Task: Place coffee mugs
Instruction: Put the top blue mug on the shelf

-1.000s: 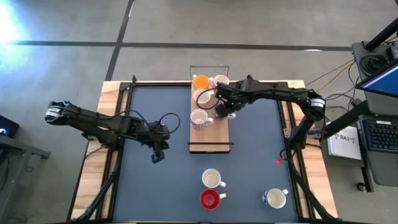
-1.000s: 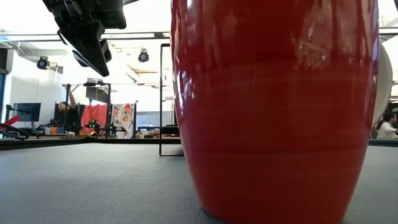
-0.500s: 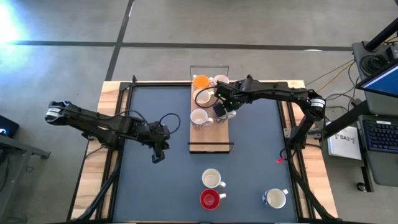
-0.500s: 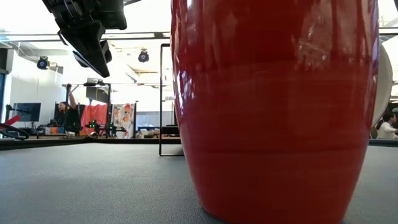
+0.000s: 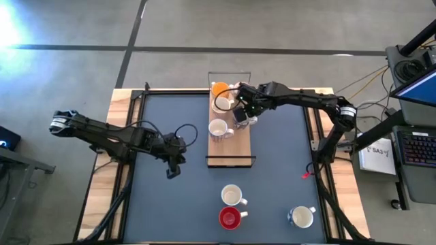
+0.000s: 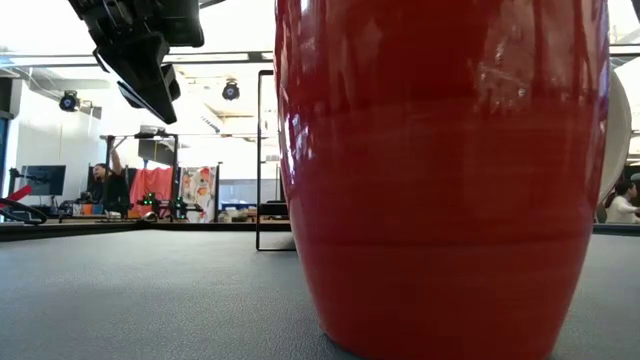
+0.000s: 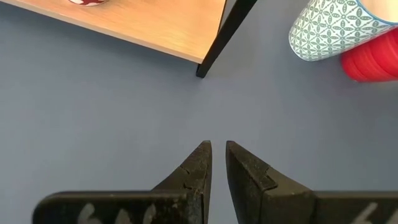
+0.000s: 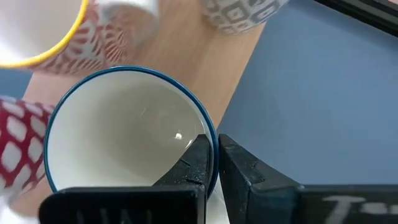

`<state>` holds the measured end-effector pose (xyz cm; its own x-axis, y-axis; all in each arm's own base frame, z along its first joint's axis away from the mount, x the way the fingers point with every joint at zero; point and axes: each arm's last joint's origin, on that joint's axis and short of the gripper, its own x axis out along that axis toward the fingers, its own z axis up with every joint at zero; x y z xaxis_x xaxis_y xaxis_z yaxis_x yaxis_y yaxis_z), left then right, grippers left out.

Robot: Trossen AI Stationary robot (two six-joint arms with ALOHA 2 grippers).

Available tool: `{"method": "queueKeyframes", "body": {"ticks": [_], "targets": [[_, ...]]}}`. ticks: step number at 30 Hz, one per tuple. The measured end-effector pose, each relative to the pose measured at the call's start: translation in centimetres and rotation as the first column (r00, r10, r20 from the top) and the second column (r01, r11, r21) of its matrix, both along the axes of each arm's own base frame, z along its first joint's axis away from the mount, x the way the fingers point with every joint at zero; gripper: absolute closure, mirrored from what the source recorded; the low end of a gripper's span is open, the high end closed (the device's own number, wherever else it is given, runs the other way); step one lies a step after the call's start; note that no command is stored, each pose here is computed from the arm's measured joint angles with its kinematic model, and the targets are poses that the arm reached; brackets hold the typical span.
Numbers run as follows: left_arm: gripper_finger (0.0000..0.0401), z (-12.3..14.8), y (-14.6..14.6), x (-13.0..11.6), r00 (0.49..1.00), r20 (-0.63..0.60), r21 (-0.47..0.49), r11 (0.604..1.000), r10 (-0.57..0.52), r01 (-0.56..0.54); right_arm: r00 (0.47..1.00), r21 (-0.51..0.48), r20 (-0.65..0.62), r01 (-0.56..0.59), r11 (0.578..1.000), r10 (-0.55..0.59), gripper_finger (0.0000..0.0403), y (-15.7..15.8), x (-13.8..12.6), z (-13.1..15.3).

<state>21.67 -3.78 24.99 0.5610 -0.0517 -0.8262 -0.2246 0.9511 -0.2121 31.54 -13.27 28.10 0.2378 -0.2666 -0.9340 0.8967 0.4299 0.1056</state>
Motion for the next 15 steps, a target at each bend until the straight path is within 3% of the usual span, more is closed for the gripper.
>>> {"method": "queueKeyframes", "body": {"ticks": [15], "targets": [[0.0372,0.0,-0.1,0.0,1.0,-0.001,-0.005,1.0,-0.002,0.002,0.997,-0.042,0.061,0.048,0.998,-0.046,0.039,-2.8,-0.5,0.3]]}}
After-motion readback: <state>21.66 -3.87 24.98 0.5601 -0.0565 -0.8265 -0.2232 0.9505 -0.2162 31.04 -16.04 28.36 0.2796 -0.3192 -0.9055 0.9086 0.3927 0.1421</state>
